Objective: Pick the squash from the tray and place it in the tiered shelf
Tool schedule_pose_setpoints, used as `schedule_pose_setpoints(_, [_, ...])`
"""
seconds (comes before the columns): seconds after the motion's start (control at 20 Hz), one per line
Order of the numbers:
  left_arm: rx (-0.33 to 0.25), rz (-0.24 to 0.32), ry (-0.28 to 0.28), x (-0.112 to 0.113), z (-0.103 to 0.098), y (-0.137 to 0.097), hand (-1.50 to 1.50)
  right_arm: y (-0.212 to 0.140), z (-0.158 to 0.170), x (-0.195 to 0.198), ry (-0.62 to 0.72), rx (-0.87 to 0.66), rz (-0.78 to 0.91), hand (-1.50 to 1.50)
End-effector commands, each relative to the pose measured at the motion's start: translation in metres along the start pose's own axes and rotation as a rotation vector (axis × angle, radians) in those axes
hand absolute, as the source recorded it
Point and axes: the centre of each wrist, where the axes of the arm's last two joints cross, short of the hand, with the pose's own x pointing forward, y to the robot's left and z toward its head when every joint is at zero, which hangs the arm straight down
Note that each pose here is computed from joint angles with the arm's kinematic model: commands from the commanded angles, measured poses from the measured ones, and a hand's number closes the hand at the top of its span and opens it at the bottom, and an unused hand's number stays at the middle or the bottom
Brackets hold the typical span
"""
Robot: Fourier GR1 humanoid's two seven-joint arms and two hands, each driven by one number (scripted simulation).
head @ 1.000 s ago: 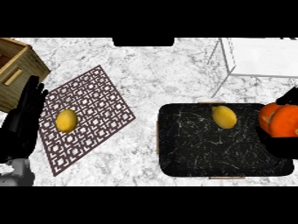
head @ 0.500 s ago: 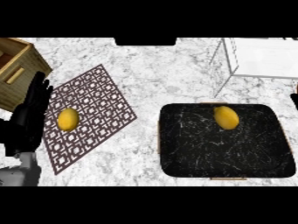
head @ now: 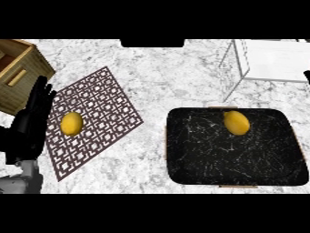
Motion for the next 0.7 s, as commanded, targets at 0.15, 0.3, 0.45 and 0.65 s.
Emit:
schedule_pose_setpoints(0.15, [-0.010,-0.004,0.006,0.000,0.006,0.001,0.00,0.043,-0.043,-0.009,-0.014,-0.053,-0.017,1.50])
schedule_pose_setpoints(0.3, [0.002,-0.010,0.002,-0.002,0.006,-0.001,0.00,0.038,-0.058,-0.030,-0.019,-0.070,-0.044,1.50])
schedule_pose_setpoints(0.45, [-0.004,0.008,0.014,0.005,0.007,-0.006,0.00,0.039,-0.060,-0.040,-0.042,-0.078,-0.047,1.50])
schedule_pose_setpoints(0.65, [-0.001,-0.006,-0.012,-0.003,0.006,0.001,0.00,0.065,-0.084,-0.038,-0.046,-0.044,-0.011,1.50])
